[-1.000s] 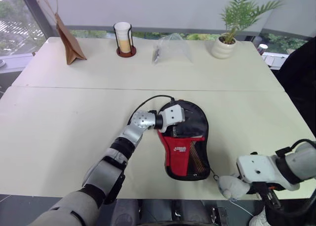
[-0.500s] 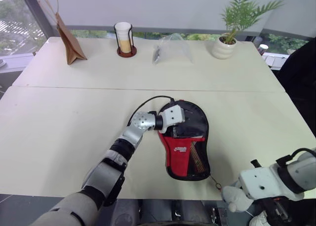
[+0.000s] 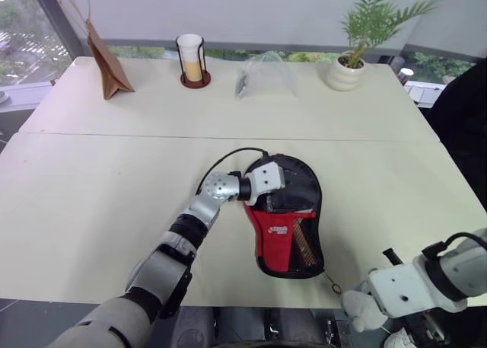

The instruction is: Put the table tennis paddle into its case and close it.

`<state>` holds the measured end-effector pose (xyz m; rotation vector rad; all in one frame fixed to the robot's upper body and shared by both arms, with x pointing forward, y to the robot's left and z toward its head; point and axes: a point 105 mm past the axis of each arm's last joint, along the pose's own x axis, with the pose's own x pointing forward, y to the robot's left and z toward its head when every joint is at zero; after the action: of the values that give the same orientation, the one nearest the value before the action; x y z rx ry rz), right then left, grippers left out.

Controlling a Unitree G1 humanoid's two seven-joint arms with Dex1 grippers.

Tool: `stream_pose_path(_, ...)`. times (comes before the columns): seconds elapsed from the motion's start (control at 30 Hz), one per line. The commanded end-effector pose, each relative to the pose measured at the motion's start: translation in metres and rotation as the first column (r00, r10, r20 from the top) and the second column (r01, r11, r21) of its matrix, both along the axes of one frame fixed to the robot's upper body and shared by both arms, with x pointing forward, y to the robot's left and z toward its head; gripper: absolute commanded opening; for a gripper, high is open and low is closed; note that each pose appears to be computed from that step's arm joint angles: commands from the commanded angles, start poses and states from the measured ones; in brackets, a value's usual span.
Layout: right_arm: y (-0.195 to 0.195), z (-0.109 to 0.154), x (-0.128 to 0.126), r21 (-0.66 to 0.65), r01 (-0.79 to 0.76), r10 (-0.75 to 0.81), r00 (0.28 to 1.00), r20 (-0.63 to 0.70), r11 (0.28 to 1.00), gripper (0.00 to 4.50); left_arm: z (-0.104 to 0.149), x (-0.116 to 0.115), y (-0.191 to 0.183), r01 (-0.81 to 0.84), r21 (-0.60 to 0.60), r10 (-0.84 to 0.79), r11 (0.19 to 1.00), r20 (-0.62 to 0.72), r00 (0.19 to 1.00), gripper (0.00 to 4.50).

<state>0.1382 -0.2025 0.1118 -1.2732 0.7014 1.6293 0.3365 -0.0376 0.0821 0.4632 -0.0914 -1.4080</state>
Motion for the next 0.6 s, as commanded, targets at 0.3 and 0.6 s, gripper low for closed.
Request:
stream_pose_path(0.3, -0.002, 0.016, 0.031, 0.025, 0.061, -0.063, 0.995, 0.078, 0.998, 0.59, -0.033, -0.003, 0.016, -0.02, 0.125, 0.029, 0.992, -0.069, 0.997, 4.5)
stream_pose_path(0.6, -0.006, 0.023, 0.056, 0.062, 0.135, -0.142, 0.982, 0.123, 0.989, 1.64, -0.031, 0.0, 0.016, -0.027, 0.122, 0.035, 0.992, -0.062, 0.997, 4.5)
